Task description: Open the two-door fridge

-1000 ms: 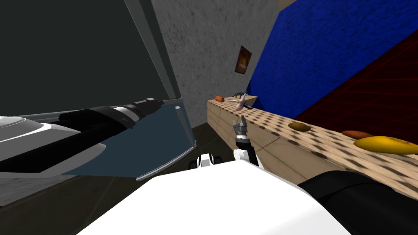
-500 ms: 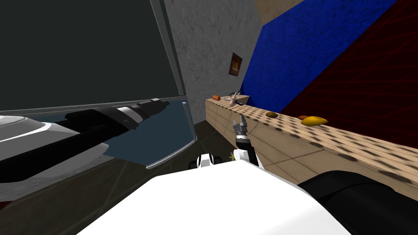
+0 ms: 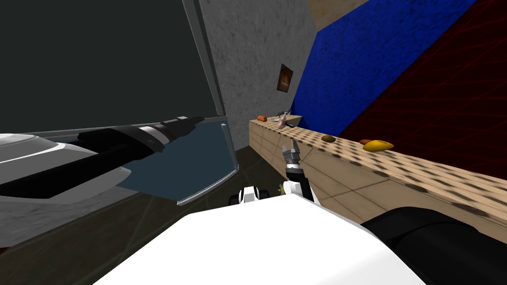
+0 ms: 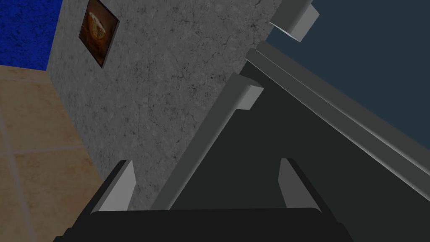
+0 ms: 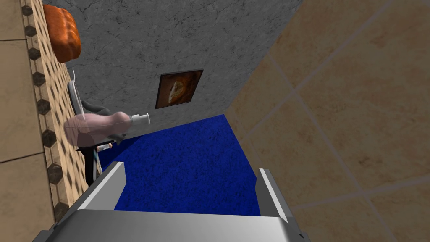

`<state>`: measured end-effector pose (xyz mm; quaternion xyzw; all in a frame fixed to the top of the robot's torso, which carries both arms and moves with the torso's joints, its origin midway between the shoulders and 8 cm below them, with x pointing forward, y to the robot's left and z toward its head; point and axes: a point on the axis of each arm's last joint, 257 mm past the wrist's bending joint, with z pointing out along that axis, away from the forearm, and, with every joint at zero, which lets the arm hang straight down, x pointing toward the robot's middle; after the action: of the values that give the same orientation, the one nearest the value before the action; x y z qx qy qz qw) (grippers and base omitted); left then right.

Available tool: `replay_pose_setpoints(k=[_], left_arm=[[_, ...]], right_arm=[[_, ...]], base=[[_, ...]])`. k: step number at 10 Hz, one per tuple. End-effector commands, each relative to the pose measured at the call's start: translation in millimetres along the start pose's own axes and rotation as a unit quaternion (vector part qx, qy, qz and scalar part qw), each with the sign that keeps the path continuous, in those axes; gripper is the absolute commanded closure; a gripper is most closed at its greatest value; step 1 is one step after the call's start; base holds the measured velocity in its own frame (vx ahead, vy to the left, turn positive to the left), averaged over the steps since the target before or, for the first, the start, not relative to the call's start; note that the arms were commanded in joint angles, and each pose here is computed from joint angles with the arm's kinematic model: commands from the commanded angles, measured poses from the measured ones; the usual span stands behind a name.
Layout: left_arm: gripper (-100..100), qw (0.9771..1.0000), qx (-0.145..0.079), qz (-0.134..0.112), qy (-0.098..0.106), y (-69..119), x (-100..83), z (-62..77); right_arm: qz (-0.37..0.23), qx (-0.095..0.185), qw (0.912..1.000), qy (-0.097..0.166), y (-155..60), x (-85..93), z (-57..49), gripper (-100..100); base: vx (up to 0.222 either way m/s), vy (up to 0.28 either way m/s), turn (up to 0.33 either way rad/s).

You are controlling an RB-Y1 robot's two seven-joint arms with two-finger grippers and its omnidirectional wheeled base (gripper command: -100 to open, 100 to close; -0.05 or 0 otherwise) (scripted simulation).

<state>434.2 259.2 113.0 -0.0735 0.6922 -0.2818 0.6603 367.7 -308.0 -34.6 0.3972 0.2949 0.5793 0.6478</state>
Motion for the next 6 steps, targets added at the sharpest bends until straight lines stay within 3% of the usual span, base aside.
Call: replay_pose_setpoints(k=[1, 6], left_arm=[[-100, 0.9997, -0.018, -0.006, -0.016, 21.2, -13.3, 3.8], [-100, 0.9998, -0.008, -0.015, -0.005, 11.8, -7.7, 4.5]], right_arm=[[0.0, 0.0, 1.0, 0.0, 0, 0.0, 0.0, 0], [0.0, 0.0, 1.0, 0.0, 0, -0.1, -0.1, 0]], base=[[0.105, 0.038, -0.036], [0.215, 0.038, -0.07]])
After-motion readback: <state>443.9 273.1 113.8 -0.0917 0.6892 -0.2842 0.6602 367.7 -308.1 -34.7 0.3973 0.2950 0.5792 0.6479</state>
